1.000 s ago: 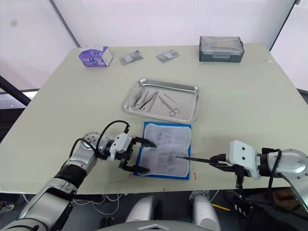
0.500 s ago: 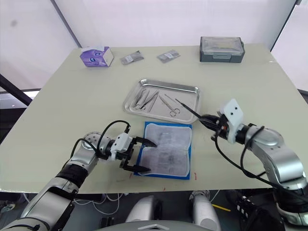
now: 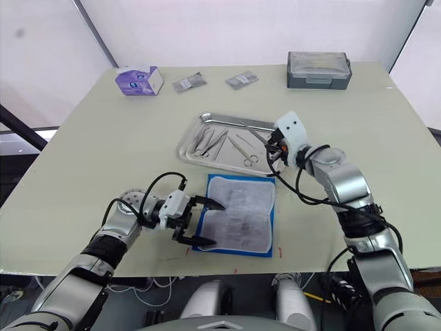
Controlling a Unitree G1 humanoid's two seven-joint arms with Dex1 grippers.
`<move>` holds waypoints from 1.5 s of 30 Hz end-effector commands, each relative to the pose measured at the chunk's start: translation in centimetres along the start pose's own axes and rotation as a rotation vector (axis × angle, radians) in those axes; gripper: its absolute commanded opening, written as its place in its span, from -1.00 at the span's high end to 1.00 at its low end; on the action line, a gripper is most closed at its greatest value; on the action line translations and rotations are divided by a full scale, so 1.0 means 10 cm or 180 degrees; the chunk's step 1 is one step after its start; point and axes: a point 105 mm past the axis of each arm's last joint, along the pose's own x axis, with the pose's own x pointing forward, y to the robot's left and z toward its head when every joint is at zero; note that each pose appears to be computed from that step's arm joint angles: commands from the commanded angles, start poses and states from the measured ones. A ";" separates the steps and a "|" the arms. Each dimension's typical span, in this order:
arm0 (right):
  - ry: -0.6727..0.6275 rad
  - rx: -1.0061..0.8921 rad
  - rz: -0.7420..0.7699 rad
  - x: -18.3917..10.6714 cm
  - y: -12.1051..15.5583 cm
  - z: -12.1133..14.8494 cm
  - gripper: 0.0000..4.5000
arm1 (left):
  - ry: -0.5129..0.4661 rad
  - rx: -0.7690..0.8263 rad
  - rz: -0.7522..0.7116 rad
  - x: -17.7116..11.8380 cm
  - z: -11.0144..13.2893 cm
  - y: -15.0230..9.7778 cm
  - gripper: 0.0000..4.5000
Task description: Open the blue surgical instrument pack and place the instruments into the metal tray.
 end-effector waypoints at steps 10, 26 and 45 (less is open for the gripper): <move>0.0311 0.0010 -0.0129 0.35 -0.21 0.00 0.99 | 0.0152 -0.0448 -0.0254 0.09 -0.30 -0.27 -1.00; 0.0229 -0.0130 -0.0152 0.46 -0.27 0.07 -0.57 | 0.0162 -0.0465 -0.0229 0.06 -0.31 -0.29 -1.00; -0.0813 -0.0497 0.0030 -0.29 -0.26 0.35 -0.96 | -0.0371 -0.0001 0.0104 -0.19 0.37 -0.03 -1.00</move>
